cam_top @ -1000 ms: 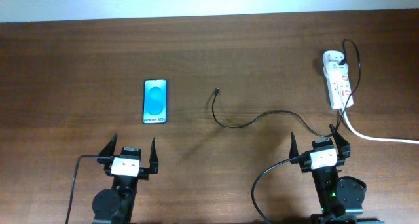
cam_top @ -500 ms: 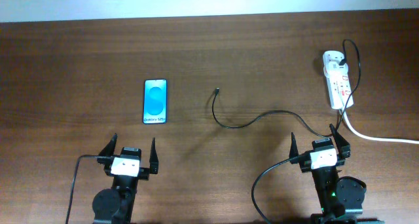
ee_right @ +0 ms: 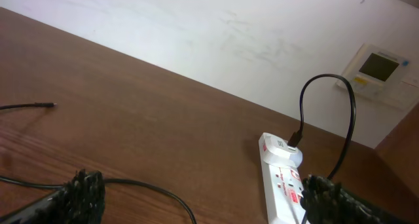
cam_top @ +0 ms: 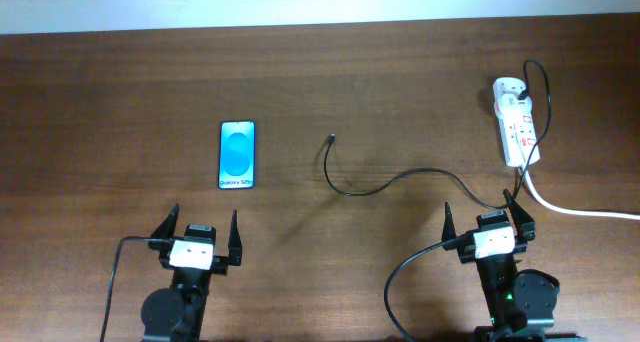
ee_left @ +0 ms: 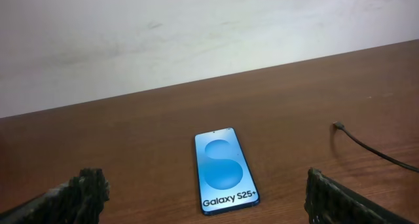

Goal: Plug charger to phone and switch on socket

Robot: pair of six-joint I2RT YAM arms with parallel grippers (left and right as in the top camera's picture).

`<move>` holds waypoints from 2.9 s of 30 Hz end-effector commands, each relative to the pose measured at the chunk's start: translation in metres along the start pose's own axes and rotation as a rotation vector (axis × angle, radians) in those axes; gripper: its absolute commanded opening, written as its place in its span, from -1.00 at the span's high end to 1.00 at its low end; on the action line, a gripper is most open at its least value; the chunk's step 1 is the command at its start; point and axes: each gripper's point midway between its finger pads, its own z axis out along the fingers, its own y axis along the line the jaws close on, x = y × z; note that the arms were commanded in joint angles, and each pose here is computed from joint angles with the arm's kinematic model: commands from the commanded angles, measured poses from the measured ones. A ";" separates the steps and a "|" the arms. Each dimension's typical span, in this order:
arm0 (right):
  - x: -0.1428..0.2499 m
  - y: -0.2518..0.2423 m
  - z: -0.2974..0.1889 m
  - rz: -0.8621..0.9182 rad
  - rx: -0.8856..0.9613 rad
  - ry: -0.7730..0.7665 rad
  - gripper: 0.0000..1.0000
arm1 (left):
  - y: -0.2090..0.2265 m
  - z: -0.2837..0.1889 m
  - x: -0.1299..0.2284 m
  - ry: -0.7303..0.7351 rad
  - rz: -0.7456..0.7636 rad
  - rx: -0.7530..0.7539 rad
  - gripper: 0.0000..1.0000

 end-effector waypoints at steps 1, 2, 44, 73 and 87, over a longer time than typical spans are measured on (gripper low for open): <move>0.002 0.001 0.000 0.004 -0.001 0.001 -0.97 | 0.001 0.000 0.001 0.002 0.012 -0.006 -0.98; 0.002 0.001 0.000 0.004 -0.001 0.001 -0.97 | 0.001 0.000 0.001 0.002 0.012 -0.006 -0.98; 0.002 0.001 0.000 0.004 -0.001 0.001 -0.97 | 0.002 0.046 -0.092 0.164 0.031 0.098 -0.98; 0.002 0.001 0.000 0.004 -0.001 0.001 -0.97 | -0.033 0.192 0.099 1.253 -0.135 0.217 -1.00; 0.002 0.001 0.000 0.004 -0.001 0.001 -0.97 | -0.028 0.208 0.139 1.274 -0.136 0.133 -0.99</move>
